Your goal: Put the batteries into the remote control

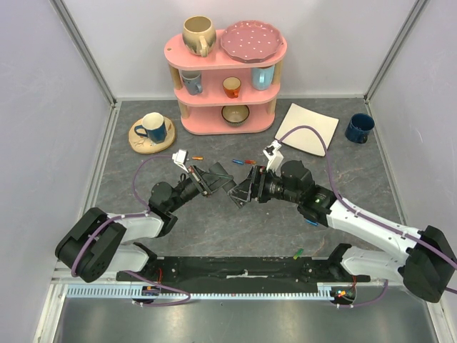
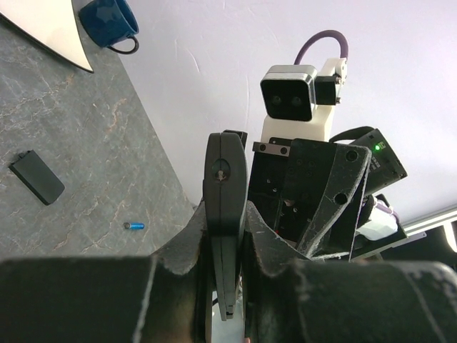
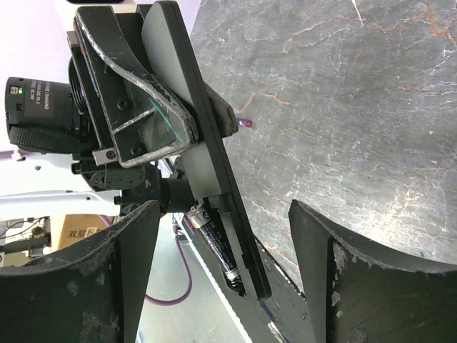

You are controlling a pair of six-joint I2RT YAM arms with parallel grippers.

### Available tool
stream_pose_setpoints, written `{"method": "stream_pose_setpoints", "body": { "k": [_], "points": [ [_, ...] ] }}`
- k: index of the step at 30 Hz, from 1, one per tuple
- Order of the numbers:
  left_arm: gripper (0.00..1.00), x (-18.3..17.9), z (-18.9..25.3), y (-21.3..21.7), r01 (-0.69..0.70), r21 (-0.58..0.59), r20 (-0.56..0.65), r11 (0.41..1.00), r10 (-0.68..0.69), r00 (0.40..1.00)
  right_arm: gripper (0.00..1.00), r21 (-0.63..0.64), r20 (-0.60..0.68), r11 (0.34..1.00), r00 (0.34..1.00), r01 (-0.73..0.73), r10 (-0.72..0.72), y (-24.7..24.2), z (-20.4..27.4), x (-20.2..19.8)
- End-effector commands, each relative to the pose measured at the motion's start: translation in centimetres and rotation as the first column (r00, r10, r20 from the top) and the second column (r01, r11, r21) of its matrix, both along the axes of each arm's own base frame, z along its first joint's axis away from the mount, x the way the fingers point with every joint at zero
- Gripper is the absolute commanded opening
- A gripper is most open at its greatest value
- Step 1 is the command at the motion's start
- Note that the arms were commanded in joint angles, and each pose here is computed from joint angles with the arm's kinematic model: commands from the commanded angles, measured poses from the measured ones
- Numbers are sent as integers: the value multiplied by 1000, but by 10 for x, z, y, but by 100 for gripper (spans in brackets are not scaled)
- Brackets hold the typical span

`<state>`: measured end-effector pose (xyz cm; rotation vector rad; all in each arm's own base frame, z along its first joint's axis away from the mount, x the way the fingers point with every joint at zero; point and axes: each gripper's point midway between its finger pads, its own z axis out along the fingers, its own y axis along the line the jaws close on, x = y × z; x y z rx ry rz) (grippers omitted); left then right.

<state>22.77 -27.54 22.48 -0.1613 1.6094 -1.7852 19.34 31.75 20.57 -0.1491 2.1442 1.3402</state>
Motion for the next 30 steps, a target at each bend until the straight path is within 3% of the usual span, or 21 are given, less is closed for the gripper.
{"method": "stream_pose_setpoints", "body": {
  "k": [1, 22, 30],
  "points": [
    [2, -31, 91, 16, 62, -218, 341, 974, 16, 940, 80, 55, -4, 998, 1000, 8, -8, 5, 8, 3],
    [2, -31, 92, 18, 55, -224, 345, 973, 27, 938, 71, 70, -42, 997, 999, 26, -23, 3, -5, 4],
    [2, -32, 92, 18, 56, -224, 345, 973, 26, 938, 74, 74, -31, 997, 999, 14, -12, 3, -3, 3]
  ]
}}
